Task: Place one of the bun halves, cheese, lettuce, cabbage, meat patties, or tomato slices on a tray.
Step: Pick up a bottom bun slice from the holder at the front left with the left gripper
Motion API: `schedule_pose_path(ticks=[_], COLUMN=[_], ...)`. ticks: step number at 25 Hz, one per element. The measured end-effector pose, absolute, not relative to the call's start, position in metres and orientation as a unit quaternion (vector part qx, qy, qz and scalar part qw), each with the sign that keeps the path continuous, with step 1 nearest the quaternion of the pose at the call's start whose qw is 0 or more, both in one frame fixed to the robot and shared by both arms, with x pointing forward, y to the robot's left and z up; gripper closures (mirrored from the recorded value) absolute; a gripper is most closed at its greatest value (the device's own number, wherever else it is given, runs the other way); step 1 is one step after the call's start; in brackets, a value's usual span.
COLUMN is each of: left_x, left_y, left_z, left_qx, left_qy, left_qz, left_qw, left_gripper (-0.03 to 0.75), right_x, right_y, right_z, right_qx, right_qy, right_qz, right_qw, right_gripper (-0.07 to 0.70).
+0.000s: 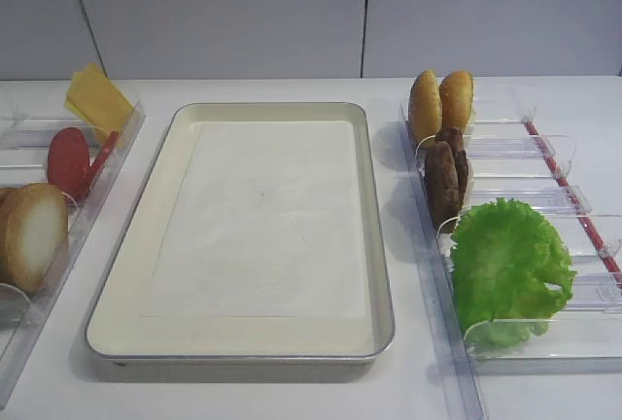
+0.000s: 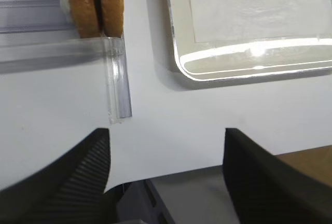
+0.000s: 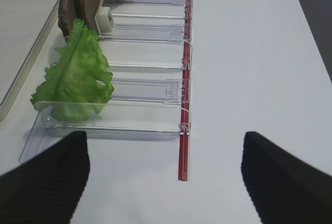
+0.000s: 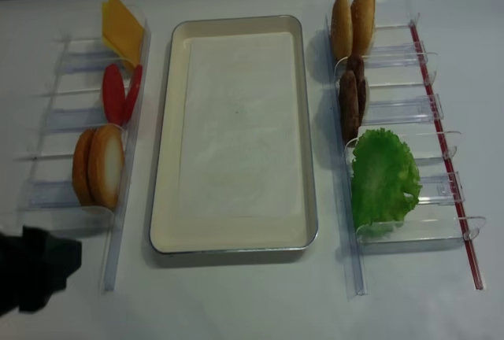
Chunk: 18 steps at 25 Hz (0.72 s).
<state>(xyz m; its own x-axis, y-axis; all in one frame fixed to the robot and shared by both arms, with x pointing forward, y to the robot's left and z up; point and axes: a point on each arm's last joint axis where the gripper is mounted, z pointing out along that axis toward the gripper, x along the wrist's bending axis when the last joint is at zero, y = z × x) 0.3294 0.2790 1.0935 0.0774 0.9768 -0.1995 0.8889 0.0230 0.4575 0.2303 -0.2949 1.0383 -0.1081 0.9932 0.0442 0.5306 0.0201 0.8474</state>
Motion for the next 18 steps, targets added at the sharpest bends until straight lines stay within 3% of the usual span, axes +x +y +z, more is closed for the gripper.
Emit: schedule_pose_path(ticks=[11,18], left_x=[0.425,0.458], left_y=[0.271,0.27], left_z=[1.092,1.085], left_qx=[0.703,0.709], left_qy=[0.69,0.689], left_qz=[0.014,0.0], left_qw=[0.173,0.15], left_gripper=[0.282,0.282], right_x=[0.23,0.23], right_y=[-0.295,-0.295], right_z=[1.038,1.038], right_qx=[0.592,0.592], right_qy=[0.644,0.644], right_qz=[0.374,0.374], right_qw=[0.309,0.309], right_gripper=[0.038,0.048])
